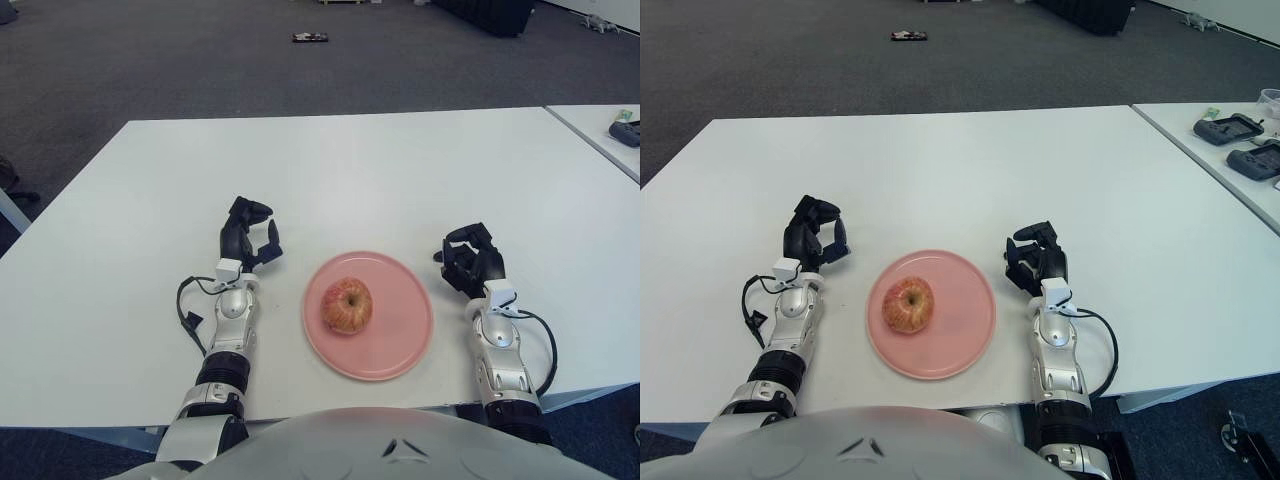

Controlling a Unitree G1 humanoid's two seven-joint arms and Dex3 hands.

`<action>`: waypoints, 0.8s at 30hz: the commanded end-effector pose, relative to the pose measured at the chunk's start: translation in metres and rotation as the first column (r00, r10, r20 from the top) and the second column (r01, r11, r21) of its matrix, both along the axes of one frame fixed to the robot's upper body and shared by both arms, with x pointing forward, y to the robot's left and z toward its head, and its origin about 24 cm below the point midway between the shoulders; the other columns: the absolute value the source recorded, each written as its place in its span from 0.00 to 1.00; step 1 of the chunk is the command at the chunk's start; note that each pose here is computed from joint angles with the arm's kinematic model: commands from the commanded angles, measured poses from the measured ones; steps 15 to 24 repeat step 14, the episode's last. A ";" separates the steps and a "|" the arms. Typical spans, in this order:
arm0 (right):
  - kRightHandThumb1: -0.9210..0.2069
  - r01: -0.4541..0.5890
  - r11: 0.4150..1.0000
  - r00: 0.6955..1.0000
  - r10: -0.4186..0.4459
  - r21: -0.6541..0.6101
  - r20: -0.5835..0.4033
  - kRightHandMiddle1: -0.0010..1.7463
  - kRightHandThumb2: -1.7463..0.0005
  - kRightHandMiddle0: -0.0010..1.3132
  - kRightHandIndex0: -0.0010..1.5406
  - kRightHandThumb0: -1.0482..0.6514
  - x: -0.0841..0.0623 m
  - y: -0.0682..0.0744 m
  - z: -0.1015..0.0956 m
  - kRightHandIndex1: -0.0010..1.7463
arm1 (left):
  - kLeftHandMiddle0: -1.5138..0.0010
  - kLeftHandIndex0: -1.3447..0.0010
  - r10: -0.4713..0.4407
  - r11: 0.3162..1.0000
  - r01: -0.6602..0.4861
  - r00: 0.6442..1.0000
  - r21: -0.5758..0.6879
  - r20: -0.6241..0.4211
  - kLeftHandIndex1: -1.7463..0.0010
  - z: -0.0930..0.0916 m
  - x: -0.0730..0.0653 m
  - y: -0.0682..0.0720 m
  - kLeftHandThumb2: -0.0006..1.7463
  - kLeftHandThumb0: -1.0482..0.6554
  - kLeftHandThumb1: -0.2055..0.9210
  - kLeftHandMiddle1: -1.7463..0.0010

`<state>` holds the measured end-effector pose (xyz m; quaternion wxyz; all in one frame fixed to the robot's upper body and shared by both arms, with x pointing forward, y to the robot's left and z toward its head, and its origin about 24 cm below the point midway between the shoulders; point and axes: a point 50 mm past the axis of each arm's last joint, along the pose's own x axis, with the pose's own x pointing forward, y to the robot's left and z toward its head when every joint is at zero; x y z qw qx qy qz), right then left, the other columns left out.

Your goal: Put the apple into the plate.

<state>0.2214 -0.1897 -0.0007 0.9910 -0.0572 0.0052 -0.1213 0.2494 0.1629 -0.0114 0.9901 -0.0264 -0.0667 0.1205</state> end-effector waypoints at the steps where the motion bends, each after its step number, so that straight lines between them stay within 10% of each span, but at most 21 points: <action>1: 0.19 -0.004 1.000 1.000 0.004 0.014 -0.008 1.00 0.53 0.25 0.39 0.40 0.002 0.001 -0.003 0.73 | 0.22 0.56 0.038 0.999 -0.039 0.986 0.001 -0.165 0.00 -0.032 -0.031 0.002 0.74 0.34 0.49 0.00; 24: 0.19 -0.011 1.000 1.000 0.011 0.010 -0.014 1.00 0.53 0.25 0.40 0.40 0.001 0.002 -0.003 0.73 | 0.23 0.57 0.055 0.998 -0.055 0.978 0.009 -0.201 0.00 -0.032 -0.043 0.000 0.73 0.34 0.51 0.00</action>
